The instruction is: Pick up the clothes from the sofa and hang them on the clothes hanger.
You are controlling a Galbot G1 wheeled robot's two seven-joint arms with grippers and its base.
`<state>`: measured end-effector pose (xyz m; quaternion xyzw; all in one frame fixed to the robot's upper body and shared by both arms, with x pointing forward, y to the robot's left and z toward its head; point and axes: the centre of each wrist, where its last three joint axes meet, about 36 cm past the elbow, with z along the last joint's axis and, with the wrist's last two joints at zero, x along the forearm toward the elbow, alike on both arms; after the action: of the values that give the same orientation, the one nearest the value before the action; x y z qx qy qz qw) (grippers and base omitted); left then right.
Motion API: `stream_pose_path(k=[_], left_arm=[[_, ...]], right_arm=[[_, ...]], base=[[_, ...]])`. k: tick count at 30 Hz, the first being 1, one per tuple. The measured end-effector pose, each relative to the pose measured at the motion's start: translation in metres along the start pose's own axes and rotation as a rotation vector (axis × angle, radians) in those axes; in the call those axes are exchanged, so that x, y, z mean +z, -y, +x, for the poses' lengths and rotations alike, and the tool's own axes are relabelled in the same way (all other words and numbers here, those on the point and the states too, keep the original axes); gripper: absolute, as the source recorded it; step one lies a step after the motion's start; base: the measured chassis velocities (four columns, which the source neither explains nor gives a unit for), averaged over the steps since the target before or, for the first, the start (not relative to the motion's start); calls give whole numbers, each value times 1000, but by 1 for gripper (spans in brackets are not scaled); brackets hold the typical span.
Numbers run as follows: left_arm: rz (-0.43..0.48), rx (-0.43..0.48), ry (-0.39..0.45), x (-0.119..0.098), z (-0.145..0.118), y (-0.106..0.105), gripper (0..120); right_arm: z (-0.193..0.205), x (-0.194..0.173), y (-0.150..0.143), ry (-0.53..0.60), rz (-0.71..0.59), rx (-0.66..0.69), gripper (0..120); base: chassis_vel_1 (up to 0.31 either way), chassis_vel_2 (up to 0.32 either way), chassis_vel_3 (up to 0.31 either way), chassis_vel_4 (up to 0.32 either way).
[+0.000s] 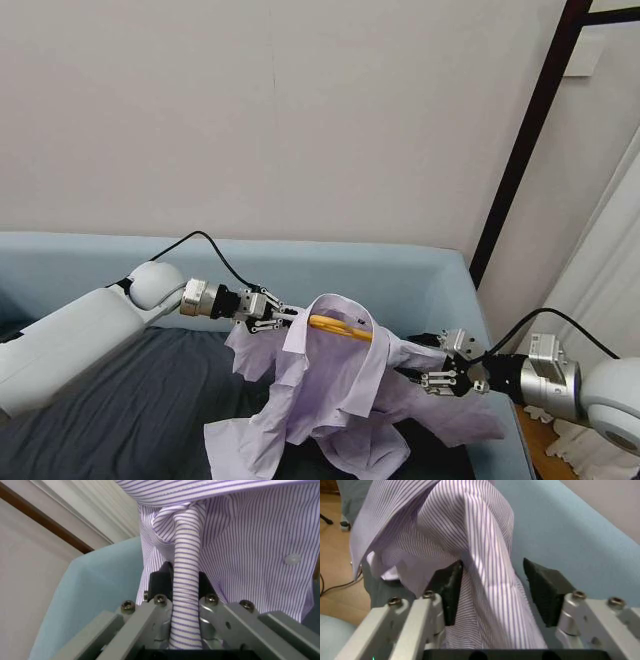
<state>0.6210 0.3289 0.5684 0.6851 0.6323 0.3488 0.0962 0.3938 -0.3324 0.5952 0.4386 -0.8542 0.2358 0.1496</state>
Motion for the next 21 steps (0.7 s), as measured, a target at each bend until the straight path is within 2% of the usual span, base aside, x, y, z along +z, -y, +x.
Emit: stream_pose_path(k=[1,4,6,11,21], left_arm=[[0,0,0,0,0,0,2],[12,6,5,1,-1,0,2],[17,7,6,1,-1,1,2],[56,21,16,2,2,4,2],[78,11,19,1,5,5,4]], right_arm=[[0,0,0,0,0,0,47],[0,1,0,1,4,0,32],[0,1,-1,2,5,-1,29],[-1,2,-1,10,15,-11,6],[-2,4,-1,31,-13,-17,4]], base=[[0,0,0,0],[0,0,0,0],[0,0,0,0],[0,0,0,0],[0,0,0,0]])
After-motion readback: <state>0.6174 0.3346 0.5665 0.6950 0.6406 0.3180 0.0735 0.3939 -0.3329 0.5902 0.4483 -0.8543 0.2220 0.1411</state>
